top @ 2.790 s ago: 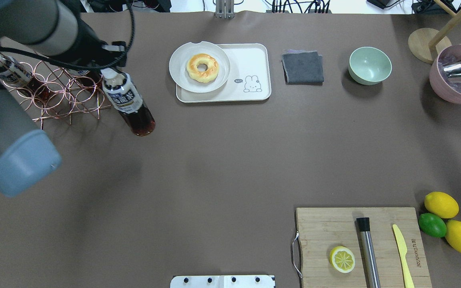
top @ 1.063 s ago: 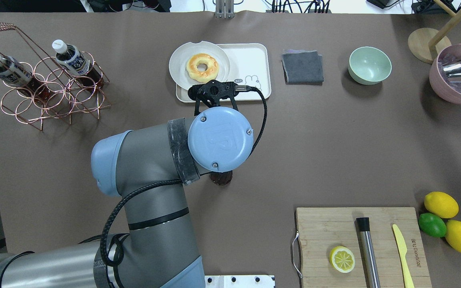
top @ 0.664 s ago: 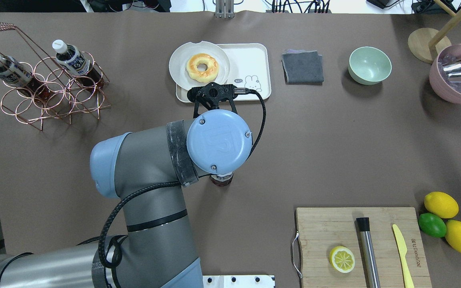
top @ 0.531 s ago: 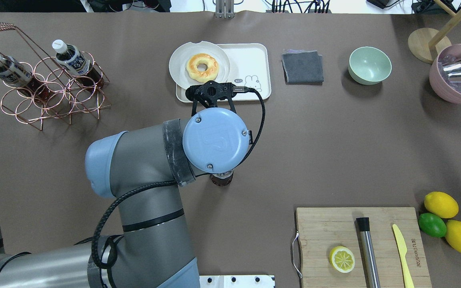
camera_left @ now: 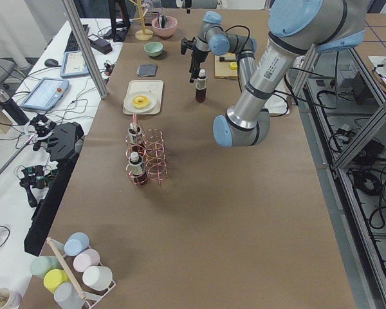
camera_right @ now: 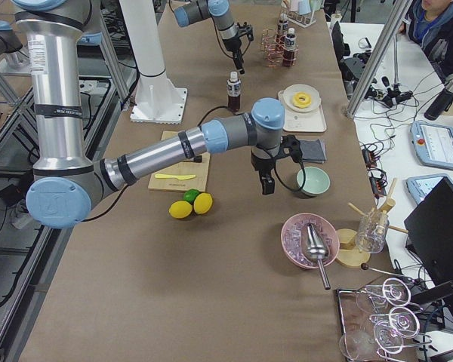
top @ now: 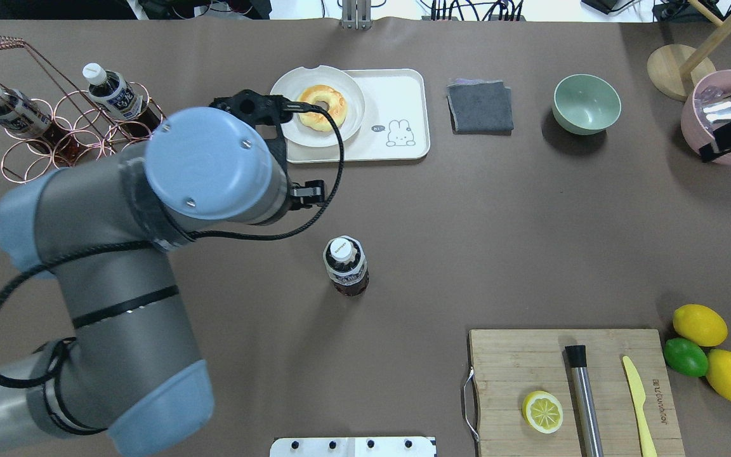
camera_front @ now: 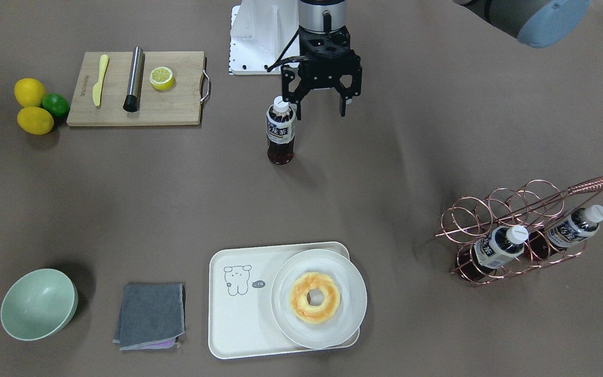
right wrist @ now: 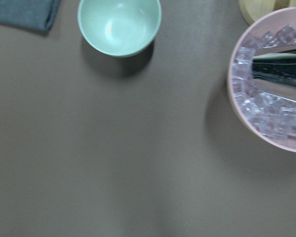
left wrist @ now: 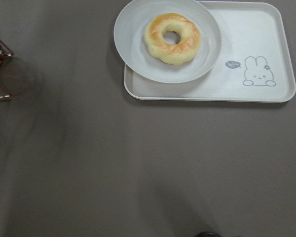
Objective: Place tea on tray
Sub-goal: 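Release the bottle and withdraw the left gripper while the right gripper approaches, then grasp the standing tea bottle with the right gripper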
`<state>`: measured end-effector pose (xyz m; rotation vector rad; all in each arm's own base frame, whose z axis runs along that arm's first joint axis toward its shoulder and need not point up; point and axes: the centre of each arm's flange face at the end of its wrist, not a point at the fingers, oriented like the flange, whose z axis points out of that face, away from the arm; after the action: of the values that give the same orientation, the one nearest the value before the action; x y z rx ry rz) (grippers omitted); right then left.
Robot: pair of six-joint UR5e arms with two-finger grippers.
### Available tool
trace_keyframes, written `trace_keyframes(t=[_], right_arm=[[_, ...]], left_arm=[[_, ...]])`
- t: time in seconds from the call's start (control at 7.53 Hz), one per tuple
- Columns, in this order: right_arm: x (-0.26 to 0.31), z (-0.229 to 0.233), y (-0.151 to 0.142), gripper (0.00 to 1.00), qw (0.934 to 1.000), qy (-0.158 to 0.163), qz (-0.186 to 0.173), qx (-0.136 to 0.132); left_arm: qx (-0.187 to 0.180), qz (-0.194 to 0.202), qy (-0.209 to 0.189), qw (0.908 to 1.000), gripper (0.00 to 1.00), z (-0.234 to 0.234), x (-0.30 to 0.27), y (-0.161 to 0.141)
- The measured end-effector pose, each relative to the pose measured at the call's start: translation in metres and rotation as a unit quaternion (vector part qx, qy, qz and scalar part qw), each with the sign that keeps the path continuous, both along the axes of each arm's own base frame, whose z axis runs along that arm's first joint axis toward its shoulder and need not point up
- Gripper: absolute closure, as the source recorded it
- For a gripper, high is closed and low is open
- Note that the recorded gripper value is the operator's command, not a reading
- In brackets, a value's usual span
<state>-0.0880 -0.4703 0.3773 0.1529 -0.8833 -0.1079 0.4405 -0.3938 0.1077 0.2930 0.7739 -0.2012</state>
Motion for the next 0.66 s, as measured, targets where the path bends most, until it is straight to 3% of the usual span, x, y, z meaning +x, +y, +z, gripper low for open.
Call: trace_keyframes(t=[0.4, 0.66], right_arm=[[-0.127, -0.136, 0.040, 0.02, 0.9966, -0.061, 0.022, -0.051], [-0.223, -0.212, 0.081, 0.02, 0.9937, -0.062, 0.041, -0.083]], left_arm=[[-0.006, 0.042, 0.006, 0.9991, 0.10, 0.065, -0.088, -0.034], [-0.014, 0.075, 0.017, 0.9970, 0.10, 0.126, -0.141, -0.055]])
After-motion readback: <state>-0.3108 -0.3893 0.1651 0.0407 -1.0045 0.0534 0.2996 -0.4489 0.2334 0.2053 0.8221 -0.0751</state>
